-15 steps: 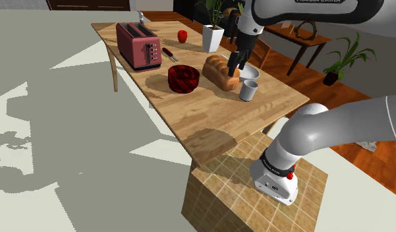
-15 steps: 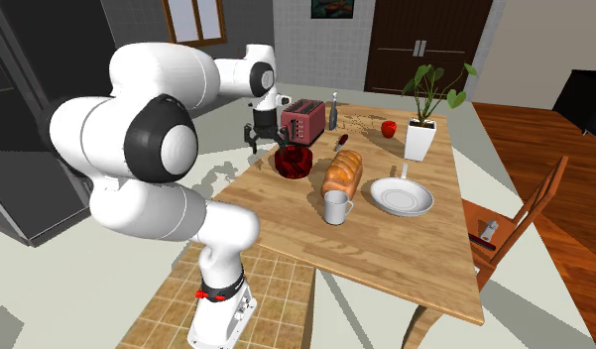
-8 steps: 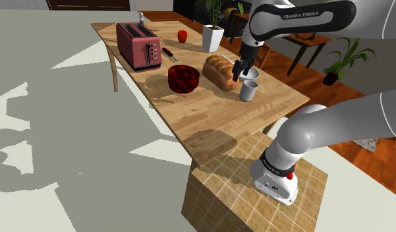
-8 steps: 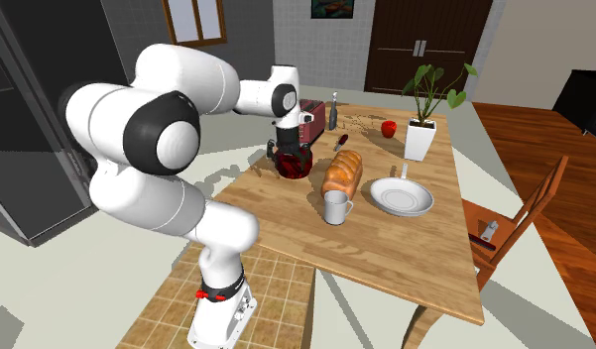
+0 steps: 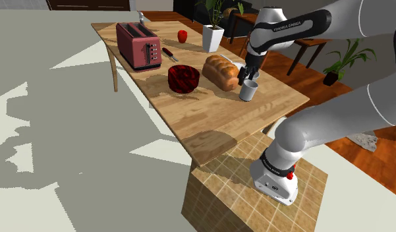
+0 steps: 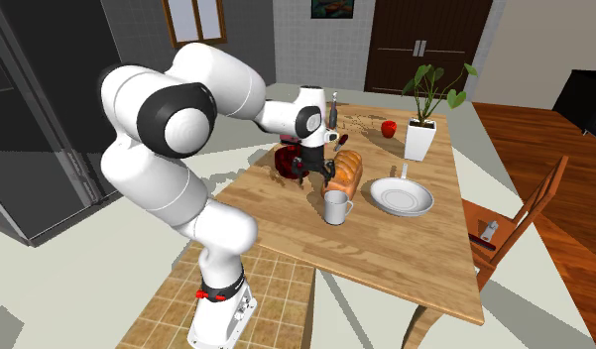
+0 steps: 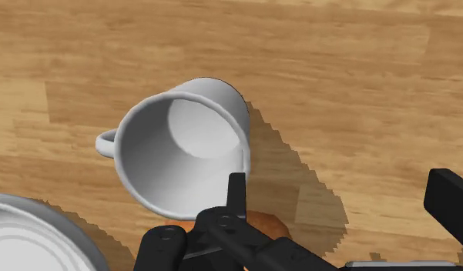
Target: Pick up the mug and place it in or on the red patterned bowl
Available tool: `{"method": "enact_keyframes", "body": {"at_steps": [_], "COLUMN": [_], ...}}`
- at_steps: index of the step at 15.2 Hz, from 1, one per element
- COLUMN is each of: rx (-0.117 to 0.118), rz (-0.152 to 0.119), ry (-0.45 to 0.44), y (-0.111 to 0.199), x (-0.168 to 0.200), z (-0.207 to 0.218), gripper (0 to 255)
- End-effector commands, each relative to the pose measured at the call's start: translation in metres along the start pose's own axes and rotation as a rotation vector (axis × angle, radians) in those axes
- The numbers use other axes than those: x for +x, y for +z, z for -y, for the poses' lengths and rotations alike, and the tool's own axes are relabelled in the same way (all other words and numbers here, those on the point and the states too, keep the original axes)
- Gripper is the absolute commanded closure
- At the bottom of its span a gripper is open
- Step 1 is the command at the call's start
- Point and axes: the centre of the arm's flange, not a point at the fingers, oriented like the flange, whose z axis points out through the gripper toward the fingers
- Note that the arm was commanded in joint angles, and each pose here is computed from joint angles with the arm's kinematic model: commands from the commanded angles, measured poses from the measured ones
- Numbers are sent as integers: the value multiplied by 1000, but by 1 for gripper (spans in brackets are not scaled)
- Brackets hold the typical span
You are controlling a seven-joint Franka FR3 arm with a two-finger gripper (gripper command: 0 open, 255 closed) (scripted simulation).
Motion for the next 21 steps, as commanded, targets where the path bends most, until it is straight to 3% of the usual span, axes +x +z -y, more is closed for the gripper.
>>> {"method": "enact_keyframes", "body": {"at_steps": [1, 3, 11, 19, 20, 21], "rx": [-7, -13, -13, -13, -13, -13], "rz": [1, 2, 2, 2, 2, 2], "ry": [19, 39, 40, 40, 40, 40], "y": [15, 30, 70, 70, 70, 70], "x": [2, 2, 2, 2, 2, 2], "z": [-20, -41, -42, -42, -42, -42], "gripper": [0, 0, 0, 0, 255, 255]}}
